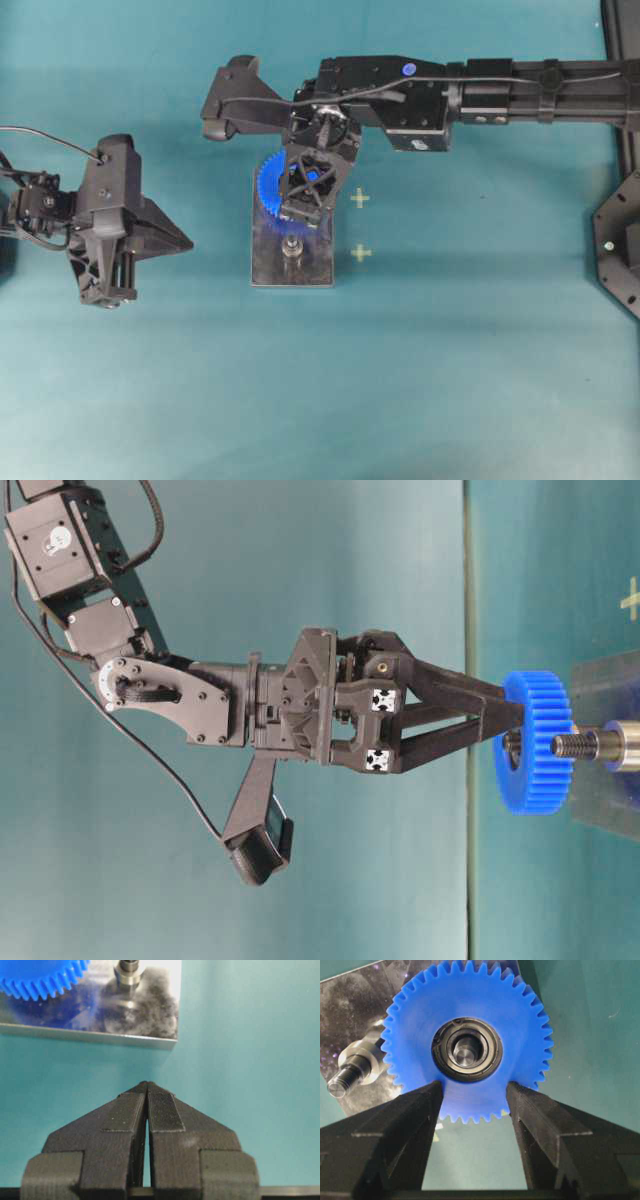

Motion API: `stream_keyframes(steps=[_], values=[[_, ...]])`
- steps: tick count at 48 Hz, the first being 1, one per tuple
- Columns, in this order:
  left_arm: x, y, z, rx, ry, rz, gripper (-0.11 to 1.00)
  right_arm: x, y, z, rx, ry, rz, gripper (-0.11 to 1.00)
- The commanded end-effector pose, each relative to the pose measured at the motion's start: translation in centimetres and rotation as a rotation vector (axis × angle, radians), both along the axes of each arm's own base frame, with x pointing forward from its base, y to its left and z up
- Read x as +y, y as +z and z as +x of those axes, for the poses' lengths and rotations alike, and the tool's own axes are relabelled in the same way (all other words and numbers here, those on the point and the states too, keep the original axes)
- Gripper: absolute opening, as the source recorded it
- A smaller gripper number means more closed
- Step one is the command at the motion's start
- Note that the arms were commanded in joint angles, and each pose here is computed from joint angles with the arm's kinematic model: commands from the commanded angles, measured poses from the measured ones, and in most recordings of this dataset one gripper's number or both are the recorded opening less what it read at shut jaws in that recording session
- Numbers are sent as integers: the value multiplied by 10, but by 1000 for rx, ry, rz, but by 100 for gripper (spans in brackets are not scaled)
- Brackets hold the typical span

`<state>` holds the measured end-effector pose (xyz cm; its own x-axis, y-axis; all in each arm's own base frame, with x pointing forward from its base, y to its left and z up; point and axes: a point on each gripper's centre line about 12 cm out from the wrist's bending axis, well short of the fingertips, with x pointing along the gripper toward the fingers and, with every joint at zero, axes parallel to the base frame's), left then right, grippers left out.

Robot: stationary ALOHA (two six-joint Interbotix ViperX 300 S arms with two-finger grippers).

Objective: Fit the large gear onto the shaft.

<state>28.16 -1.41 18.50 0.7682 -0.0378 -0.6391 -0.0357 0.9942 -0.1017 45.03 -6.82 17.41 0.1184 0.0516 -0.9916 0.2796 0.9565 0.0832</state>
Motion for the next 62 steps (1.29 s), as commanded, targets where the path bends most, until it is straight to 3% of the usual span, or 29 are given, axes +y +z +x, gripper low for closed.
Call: stream_keyframes(steps=[1, 14, 26, 41, 47, 62], values=[[-1, 6, 2, -23, -3, -1, 0, 2, 23, 1, -55, 2, -6, 65], [-1, 6, 2, -23, -4, 0, 0, 4, 54, -17, -102, 10, -18, 65], [-1, 7, 4, -39, -10, 6, 0, 12, 73, -62, -169, -1, -31, 65], [-1, 11, 6, -102, -11, 4, 0, 24, 83, -111, -377, -59, -49, 65], [-2, 9, 3, -102, -16, 8, 0, 30, 83, -127, -467, -57, -59, 65], [-1, 17, -9, -169, -14, 4, 0, 51, 68, -167, -553, -10, -56, 65]])
